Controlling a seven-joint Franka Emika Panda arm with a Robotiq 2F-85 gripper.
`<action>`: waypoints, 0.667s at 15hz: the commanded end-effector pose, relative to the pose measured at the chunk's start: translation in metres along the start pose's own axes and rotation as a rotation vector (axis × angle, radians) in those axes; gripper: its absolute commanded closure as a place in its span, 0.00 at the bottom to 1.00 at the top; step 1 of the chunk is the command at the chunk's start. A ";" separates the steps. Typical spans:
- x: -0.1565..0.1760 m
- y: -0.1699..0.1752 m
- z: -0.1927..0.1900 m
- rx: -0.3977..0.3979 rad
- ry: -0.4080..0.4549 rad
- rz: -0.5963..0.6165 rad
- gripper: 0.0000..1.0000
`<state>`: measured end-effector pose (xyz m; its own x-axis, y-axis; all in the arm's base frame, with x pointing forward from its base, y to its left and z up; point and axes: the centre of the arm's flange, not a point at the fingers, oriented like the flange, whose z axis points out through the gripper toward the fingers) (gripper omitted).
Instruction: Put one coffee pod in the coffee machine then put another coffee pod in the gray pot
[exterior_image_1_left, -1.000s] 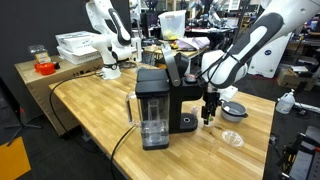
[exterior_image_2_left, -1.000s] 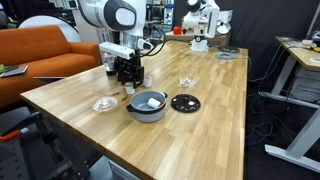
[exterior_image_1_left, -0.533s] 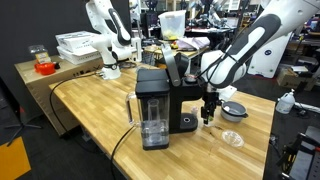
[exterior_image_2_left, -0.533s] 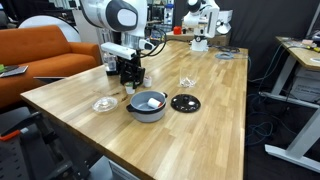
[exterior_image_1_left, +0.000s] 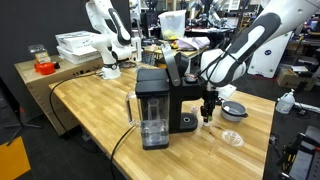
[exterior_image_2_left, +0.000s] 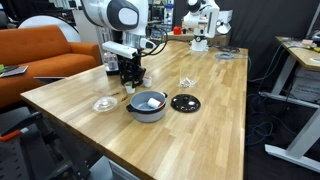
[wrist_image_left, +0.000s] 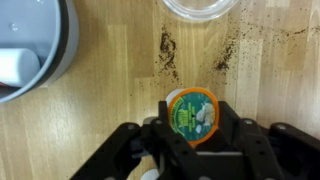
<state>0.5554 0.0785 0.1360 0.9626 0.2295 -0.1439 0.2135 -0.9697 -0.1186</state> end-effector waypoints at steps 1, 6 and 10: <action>-0.010 0.000 -0.019 -0.013 0.023 -0.005 0.74; -0.032 0.001 -0.072 -0.077 0.075 0.001 0.74; -0.068 0.001 -0.108 -0.092 0.151 0.067 0.74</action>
<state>0.5396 0.0587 0.2277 0.9788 0.2009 -0.0400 0.1991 -0.9789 -0.0450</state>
